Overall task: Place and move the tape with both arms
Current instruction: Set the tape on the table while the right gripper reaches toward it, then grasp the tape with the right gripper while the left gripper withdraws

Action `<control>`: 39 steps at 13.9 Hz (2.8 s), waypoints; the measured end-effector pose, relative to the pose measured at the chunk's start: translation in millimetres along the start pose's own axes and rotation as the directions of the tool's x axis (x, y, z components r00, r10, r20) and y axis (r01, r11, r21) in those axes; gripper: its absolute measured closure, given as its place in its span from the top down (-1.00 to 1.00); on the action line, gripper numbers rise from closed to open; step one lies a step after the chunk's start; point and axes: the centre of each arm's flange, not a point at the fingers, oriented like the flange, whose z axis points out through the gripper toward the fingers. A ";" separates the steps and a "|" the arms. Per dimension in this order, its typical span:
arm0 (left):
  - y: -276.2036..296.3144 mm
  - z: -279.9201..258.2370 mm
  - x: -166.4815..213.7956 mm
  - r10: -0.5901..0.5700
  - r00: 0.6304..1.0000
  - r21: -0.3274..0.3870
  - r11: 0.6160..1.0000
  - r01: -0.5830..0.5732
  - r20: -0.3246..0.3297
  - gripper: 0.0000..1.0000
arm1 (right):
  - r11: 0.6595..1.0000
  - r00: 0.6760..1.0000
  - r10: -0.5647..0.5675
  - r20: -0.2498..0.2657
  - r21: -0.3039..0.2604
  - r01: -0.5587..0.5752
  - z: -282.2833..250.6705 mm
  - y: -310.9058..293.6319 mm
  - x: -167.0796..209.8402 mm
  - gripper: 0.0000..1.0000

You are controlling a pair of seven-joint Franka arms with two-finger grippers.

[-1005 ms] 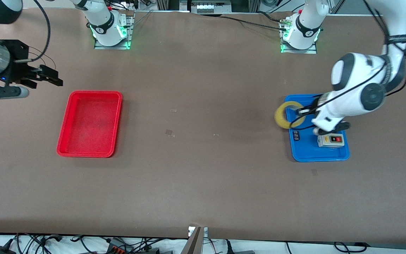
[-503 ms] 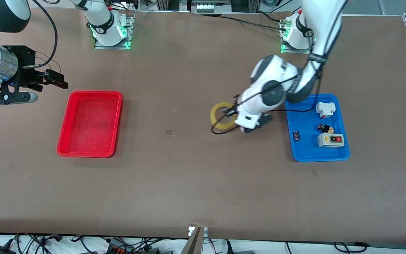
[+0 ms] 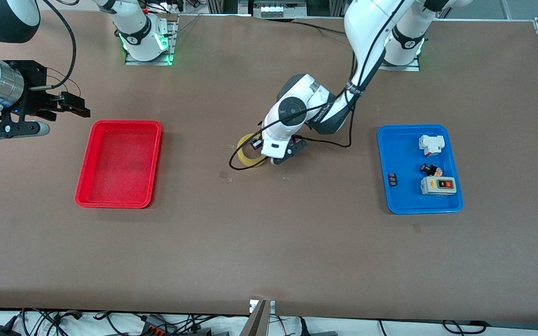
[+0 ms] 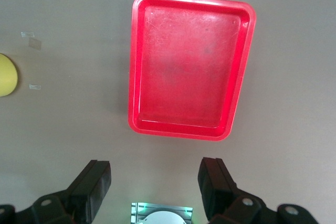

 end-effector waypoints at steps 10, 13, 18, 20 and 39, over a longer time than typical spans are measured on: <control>-34.4 -171.5 89.0 -0.045 0.990 0.122 0.991 0.062 -0.137 1.00 | 0.998 0.995 -0.056 0.081 0.004 0.056 70.6 -14.2 34.0 1.00; -83.5 -236.6 151.1 -0.033 0.990 0.176 0.983 0.057 -0.138 1.00 | 0.989 0.983 -0.148 0.106 -0.008 0.150 125.5 -71.7 62.6 1.00; -163.8 -316.3 204.1 0.120 0.991 0.228 0.968 -0.104 -0.061 1.00 | 0.984 0.982 -0.178 0.056 0.042 0.176 178.4 -196.8 75.0 1.00; -192.5 -341.8 206.6 0.198 0.979 0.230 0.956 -0.183 -0.045 1.00 | 0.993 0.993 -0.117 0.001 0.027 0.116 190.2 -264.4 64.6 1.00; -330.1 -511.3 225.0 0.719 0.672 0.296 0.691 -0.660 -0.179 1.00 | 1.000 0.998 0.004 -0.056 0.010 -0.003 337.8 -382.6 55.6 0.85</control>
